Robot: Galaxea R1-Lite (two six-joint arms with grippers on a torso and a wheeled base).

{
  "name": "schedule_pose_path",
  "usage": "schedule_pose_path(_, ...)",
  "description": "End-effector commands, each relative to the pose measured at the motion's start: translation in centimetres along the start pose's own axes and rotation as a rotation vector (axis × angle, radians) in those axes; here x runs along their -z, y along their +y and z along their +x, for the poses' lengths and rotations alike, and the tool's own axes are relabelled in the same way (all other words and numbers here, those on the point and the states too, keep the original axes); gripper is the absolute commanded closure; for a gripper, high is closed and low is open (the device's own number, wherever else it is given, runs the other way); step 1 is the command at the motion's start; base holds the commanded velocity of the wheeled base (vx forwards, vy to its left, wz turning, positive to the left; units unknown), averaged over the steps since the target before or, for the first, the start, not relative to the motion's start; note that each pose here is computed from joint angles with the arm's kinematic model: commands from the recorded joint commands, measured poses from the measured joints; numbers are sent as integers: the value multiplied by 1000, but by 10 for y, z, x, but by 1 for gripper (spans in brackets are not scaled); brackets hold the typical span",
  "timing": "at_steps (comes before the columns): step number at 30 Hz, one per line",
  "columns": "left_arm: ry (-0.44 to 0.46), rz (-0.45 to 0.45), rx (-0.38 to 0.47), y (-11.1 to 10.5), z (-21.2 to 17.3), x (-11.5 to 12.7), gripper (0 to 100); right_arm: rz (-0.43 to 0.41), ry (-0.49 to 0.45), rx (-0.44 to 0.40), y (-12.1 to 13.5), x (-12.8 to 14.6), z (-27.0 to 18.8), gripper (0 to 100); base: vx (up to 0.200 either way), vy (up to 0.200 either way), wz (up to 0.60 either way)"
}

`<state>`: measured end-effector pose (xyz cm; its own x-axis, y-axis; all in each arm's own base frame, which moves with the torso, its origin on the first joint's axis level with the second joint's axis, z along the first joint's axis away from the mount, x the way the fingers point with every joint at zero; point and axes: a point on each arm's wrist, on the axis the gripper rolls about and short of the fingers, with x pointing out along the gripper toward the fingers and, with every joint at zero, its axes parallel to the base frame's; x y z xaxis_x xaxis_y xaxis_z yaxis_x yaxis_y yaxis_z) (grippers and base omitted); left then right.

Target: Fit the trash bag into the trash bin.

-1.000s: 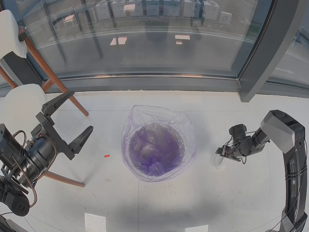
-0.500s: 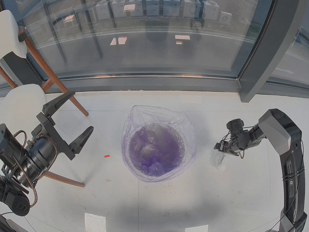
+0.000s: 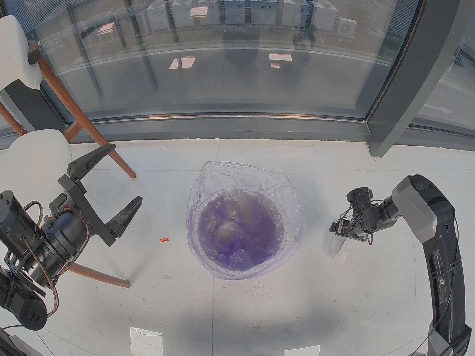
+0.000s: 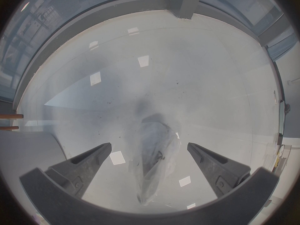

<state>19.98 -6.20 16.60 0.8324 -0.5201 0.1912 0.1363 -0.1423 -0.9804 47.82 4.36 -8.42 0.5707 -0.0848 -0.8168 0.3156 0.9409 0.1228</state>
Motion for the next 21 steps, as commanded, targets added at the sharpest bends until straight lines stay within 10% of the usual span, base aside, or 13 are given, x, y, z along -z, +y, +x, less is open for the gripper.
schedule_pose_path(1,1,11,15,-1,0,0,0,-7,6,-1,3,4,7,0,0,0,0)
schedule_pose_path(21,-5,18,1,2,0,-1,0,-10,53,36,1,4,13,0,0,0,0)
